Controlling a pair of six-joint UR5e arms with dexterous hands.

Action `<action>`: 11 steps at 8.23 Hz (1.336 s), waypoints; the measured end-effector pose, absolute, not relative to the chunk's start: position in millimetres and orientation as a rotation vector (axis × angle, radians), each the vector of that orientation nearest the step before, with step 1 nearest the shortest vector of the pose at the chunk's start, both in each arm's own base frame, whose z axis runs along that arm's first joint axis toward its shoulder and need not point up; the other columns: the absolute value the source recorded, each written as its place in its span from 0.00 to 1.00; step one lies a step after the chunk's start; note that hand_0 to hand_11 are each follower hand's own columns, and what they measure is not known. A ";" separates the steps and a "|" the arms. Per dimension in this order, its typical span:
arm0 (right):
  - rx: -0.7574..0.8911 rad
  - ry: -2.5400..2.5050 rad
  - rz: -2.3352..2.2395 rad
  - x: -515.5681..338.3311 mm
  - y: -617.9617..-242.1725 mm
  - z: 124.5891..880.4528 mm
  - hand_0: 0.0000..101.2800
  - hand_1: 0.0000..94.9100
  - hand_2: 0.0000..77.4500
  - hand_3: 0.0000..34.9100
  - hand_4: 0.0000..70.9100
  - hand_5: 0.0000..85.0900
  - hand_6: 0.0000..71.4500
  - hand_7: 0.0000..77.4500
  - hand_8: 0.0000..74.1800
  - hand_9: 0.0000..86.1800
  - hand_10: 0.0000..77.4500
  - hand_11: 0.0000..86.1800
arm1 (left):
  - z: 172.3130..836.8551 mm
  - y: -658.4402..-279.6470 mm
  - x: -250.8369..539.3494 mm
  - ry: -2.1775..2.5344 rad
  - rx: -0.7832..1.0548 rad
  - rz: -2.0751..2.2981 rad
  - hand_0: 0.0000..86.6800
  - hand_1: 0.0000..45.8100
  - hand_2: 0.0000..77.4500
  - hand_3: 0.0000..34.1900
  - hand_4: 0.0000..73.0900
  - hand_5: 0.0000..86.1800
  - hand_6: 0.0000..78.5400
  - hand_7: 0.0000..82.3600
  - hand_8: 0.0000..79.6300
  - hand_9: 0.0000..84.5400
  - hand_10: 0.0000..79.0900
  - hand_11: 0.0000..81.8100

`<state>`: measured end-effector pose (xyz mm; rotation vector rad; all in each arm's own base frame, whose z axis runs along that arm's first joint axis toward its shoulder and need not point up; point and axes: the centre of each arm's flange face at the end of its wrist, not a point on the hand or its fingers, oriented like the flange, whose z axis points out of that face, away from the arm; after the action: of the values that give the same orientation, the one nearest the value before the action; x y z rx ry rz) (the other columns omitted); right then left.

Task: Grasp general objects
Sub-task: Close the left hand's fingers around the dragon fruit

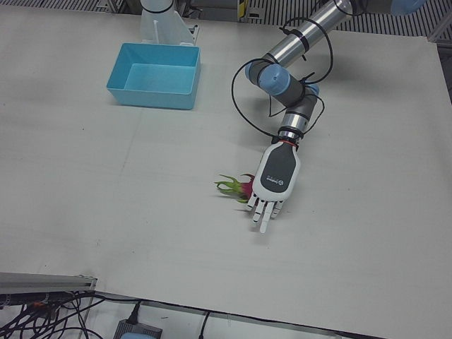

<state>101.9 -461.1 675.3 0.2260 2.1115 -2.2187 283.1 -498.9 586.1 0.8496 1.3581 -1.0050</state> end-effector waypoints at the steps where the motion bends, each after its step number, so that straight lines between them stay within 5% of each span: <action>1: 0.226 2.112 -2.219 101.9 -461.1 675.3 0.00 1.00 1.00 0.00 0.00 0.00 0.00 0.00 0.00 0.01 0.00 0.00 | 586.7 -498.9 283.1 1.362 0.850 -1.006 0.46 0.00 0.20 0.02 0.18 0.56 0.17 0.33 0.01 0.01 0.66 0.13; 2: 0.226 2.112 -2.218 102.0 -461.1 675.3 0.00 1.00 1.00 0.00 0.00 0.00 0.00 0.00 0.00 0.01 0.00 0.00 | 588.2 -498.9 281.8 1.374 0.850 -1.010 0.44 0.00 0.20 0.02 0.19 0.58 0.22 0.43 0.01 0.01 0.66 0.19; 3: 0.226 2.112 -2.218 101.9 -461.2 675.3 0.00 1.00 1.00 0.00 0.00 0.00 0.00 0.00 0.00 0.01 0.00 0.00 | 590.8 -498.7 280.8 1.384 0.851 -1.014 0.44 0.00 0.20 0.01 0.19 0.59 0.23 0.47 0.01 0.13 0.66 0.19; 5: 0.226 2.111 -2.219 101.9 -461.1 675.4 0.00 1.00 1.00 0.00 0.00 0.00 0.00 0.00 0.00 0.01 0.00 0.00 | 595.7 -499.1 280.7 1.392 0.851 -1.017 0.53 0.00 0.20 0.01 0.19 0.60 0.25 0.66 0.02 0.19 0.66 0.24; 6: 0.226 2.111 -2.219 102.0 -461.1 675.4 0.00 1.00 1.00 0.00 0.00 0.00 0.00 0.00 0.00 0.01 0.00 0.00 | 597.0 -500.0 279.9 1.396 0.853 -1.020 0.54 0.00 0.20 0.01 0.19 0.61 0.28 0.70 0.10 0.24 0.66 0.34; 8: 0.226 2.112 -2.218 101.9 -461.1 674.9 0.00 1.00 1.00 0.00 0.00 0.00 0.00 0.00 0.00 0.01 0.00 0.01 | 594.1 -503.1 277.6 1.421 0.862 -1.028 0.54 0.00 0.20 0.01 0.19 0.61 0.30 0.70 0.12 0.24 0.66 0.35; 9: 0.226 2.112 -2.218 101.9 -461.1 675.0 0.00 1.00 1.00 0.00 0.00 0.00 0.00 0.00 0.00 0.01 0.00 0.01 | 595.4 -502.0 273.4 1.446 0.858 -1.044 0.53 0.00 0.21 0.01 0.20 0.61 0.32 0.74 0.21 0.35 0.64 0.43; 11: 0.226 2.112 -2.218 101.9 -461.1 675.0 0.00 1.00 1.00 0.00 0.00 0.00 0.00 0.00 0.00 0.01 0.00 0.01 | 605.2 -489.6 256.4 1.497 0.855 -1.077 0.54 0.00 0.22 0.01 0.13 0.66 0.34 0.75 0.21 0.37 0.61 0.57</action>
<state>101.9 -461.1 675.0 0.2261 2.1118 -2.2184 256.4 -489.6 605.2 0.8548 1.4975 -1.0766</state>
